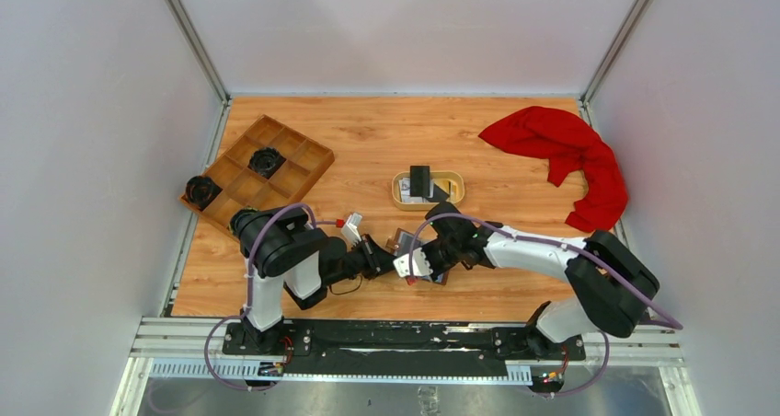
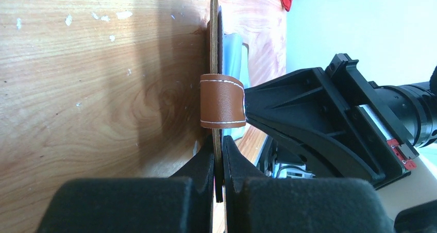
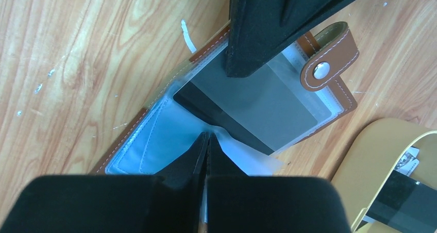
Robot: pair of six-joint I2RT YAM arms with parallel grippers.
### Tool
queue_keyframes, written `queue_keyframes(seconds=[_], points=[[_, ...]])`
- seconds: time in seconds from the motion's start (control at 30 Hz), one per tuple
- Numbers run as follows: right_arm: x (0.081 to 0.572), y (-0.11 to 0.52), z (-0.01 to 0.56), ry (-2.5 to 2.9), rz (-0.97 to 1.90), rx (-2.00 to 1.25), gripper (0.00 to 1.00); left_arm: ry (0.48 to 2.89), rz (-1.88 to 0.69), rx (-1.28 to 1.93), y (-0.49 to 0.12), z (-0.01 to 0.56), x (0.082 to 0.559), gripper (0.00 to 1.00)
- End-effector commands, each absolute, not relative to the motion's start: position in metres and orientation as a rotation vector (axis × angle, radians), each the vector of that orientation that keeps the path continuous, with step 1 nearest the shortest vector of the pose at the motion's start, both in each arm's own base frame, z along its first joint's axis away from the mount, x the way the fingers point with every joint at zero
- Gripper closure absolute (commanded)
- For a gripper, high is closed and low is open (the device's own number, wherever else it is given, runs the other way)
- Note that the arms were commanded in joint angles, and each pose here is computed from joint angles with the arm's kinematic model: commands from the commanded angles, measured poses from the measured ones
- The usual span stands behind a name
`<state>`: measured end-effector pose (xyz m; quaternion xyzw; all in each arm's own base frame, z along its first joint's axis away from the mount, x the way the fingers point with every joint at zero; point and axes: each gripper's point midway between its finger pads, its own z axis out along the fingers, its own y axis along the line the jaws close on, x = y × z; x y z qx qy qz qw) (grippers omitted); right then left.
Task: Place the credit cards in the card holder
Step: Insert the credit card into the card holder.
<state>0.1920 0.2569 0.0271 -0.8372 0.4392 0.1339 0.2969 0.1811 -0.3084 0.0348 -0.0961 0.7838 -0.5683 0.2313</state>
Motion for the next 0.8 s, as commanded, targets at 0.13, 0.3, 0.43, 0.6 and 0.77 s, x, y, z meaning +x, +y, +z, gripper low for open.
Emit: queue_keyframes(seconds=[0.13, 0.3, 0.43, 0.6, 0.77], points=[[0.175, 0.251, 0.055, 1.123, 0.389, -2.249, 0.95, 2.174, -1.55, -0.252, -0.305, 0.029, 0.175, 0.96], [0.162, 0.254, 0.054, 1.128, 0.503, -2.246, 0.86, 2.177, -1.562, -0.242, -0.309, 0.029, 0.176, 0.95], [0.176, 0.262, 0.046, 1.219, 0.465, -2.223, 0.91, 2.169, -1.571, -0.238, -0.31, 0.032, 0.176, 0.95], [0.184, 0.256, 0.029, 1.272, 0.391, -2.249, 0.93, 2.173, -1.571, -0.236, -0.311, 0.031, 0.176, 0.94], [0.188, 0.253, 0.023, 1.289, 0.359, -2.262, 0.93, 2.179, -1.58, -0.226, -0.312, 0.03, 0.174, 0.93]])
